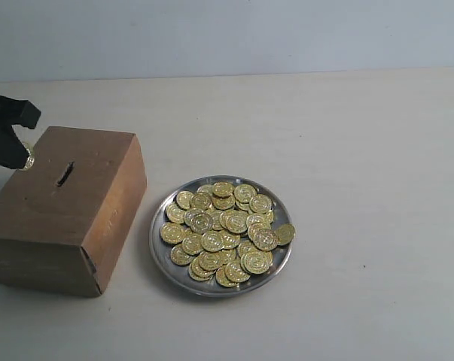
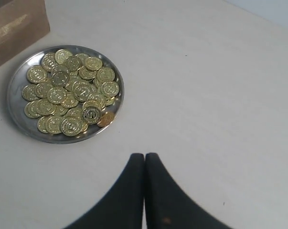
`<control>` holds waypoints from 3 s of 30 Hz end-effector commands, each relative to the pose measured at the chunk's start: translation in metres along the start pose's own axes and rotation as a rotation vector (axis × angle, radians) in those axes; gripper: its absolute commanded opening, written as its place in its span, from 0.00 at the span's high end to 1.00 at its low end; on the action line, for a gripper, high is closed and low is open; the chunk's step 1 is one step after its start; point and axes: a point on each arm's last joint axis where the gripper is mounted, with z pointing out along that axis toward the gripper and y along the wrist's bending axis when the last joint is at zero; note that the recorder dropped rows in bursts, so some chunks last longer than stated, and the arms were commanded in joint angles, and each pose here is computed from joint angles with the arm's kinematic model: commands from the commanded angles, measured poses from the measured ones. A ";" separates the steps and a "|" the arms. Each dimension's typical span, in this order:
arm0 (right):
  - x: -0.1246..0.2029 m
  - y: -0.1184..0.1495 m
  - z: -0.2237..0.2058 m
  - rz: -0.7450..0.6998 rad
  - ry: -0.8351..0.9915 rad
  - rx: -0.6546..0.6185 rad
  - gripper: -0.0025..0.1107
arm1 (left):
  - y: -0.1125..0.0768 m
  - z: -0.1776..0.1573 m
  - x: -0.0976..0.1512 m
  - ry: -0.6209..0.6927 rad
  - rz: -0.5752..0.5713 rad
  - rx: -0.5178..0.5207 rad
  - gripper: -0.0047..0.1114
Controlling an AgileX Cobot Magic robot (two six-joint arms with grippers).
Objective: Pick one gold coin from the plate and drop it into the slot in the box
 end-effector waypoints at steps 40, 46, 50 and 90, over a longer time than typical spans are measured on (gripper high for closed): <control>-0.002 0.002 0.000 0.016 -0.036 -0.031 0.98 | -0.020 0.031 -0.011 0.025 0.064 0.012 0.96; -0.003 0.003 0.000 0.017 -0.040 -0.034 0.98 | -0.020 0.031 -0.011 0.025 0.065 0.012 0.82; -0.003 0.003 0.000 0.017 -0.040 -0.034 0.98 | -0.020 0.031 -0.011 0.025 0.065 0.012 0.70; 0.135 0.026 0.051 0.006 -0.673 -0.418 0.98 | -0.023 -0.004 0.228 -1.049 0.267 0.224 0.96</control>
